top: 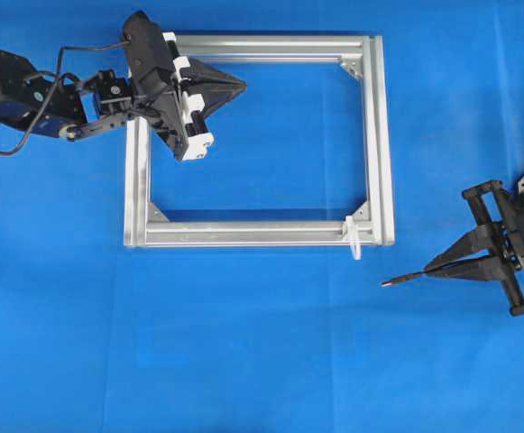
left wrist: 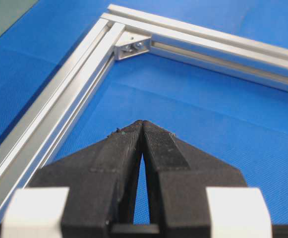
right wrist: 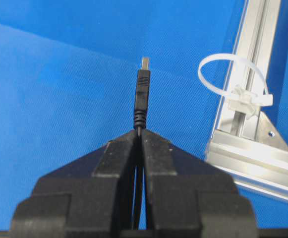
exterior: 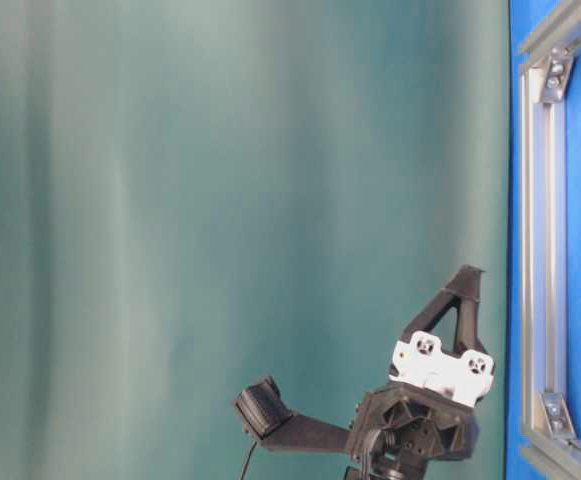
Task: Insert the wire through the string loop located on the right side.
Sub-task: 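Lift the cable and move the right gripper rightward toward the frame, then push the cable plug leftward through the white zip-tie loop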
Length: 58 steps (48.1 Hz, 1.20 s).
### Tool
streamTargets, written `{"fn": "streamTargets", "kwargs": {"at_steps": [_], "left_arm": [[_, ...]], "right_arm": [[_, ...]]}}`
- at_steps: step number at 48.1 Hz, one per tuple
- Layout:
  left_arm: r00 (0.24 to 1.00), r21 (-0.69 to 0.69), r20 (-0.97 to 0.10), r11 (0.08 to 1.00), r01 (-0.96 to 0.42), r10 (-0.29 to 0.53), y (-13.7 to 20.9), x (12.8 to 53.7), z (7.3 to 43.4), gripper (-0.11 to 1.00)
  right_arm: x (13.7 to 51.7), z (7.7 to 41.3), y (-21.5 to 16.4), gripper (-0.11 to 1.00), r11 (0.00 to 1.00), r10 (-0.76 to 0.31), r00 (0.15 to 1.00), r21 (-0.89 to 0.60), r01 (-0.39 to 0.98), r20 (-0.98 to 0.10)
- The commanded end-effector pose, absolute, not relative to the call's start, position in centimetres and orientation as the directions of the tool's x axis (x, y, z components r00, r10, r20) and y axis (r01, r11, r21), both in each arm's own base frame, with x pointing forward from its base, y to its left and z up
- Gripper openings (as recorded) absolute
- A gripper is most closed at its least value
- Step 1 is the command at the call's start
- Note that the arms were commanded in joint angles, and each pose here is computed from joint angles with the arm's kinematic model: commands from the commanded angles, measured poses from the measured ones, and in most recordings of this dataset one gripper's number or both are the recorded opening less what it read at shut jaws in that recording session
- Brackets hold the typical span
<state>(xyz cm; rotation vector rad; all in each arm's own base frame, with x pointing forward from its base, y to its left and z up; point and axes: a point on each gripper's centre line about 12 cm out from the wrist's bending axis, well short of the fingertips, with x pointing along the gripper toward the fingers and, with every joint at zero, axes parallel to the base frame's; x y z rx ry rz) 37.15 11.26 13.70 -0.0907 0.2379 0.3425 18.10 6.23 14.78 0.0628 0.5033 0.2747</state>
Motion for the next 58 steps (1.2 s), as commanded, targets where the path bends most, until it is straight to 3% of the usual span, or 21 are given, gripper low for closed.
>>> {"fn": "streamTargets", "kwargs": {"at_steps": [1, 24, 58], "left_arm": [[0.927, -0.048, -0.191, 0.940, -0.337, 0.322, 11.3, 37.6, 15.5, 0.00], [0.929, -0.048, -0.189, 0.941, -0.334, 0.319, 11.2, 37.7, 15.5, 0.00], [0.930, -0.048, -0.189, 0.943, -0.329, 0.315, 11.0, 37.7, 15.5, 0.00]], "right_arm": [[18.6, 15.0, 5.9, -0.04, 0.966, 0.256, 0.853, 0.130, -0.221, -0.455], [20.0, 13.8, 2.4, -0.04, 0.992, 0.083, 0.876, 0.120, -0.028, -0.475], [20.0, 13.7, 2.4, -0.04, 0.992, 0.082, 0.874, 0.119, -0.027, -0.479]]}}
